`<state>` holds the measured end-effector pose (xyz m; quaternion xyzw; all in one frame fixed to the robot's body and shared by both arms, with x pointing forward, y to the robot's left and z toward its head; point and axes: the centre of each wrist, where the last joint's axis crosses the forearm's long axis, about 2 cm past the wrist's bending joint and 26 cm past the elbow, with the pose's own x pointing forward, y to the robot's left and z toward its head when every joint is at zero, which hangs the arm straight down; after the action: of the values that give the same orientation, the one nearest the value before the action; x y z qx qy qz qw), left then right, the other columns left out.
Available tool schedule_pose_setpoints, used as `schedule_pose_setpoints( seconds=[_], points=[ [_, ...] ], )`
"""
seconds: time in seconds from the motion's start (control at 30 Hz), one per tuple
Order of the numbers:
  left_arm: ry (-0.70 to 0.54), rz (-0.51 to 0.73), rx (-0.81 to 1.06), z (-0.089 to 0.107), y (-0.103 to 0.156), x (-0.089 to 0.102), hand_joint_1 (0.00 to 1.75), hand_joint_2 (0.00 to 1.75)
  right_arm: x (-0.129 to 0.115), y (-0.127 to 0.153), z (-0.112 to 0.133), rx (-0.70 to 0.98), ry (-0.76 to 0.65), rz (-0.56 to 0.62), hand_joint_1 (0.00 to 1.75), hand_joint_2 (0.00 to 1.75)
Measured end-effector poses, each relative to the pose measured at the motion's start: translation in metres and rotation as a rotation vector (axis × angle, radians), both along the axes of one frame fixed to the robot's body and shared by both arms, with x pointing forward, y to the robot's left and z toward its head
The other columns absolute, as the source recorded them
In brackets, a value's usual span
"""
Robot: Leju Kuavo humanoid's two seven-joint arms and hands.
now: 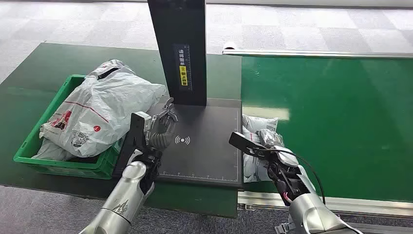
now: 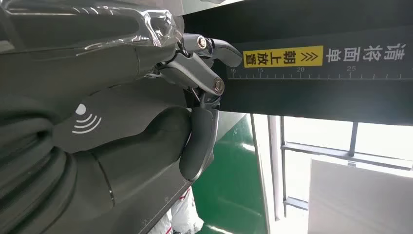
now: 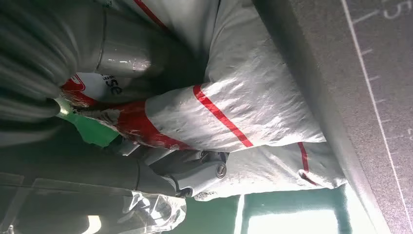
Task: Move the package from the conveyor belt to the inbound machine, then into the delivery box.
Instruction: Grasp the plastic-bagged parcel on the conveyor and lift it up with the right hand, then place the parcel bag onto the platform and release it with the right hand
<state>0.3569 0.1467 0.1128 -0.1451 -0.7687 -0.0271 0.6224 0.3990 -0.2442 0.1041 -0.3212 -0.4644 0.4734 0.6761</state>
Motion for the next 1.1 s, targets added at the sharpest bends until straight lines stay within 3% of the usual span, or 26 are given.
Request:
schedule_pose_setpoints(
  seconds=[0.3, 0.63, 0.9, 1.1],
  points=[
    [-0.001, 0.010, -0.006, -0.002, 0.002, -0.003, 0.00, 1.75, -0.007, -0.001, 0.001, 0.152, -0.160, -0.091, 1.75, 1.75],
    [-0.036, 0.071, -0.014, 0.003, 0.005, -0.001, 0.00, 1.75, -0.012, -0.004, 0.031, 0.408, -0.543, -0.099, 1.75, 1.75],
    [-0.082, 0.135, -0.028, 0.007, 0.008, 0.001, 0.00, 1.75, -0.027, -0.007, 0.059, 0.555, -1.017, -0.067, 1.75, 1.75],
    [-0.121, 0.190, -0.041, 0.010, 0.009, 0.003, 0.00, 1.75, -0.036, -0.003, 0.071, 0.567, -1.168, -0.011, 1.75, 1.75]
  ],
)
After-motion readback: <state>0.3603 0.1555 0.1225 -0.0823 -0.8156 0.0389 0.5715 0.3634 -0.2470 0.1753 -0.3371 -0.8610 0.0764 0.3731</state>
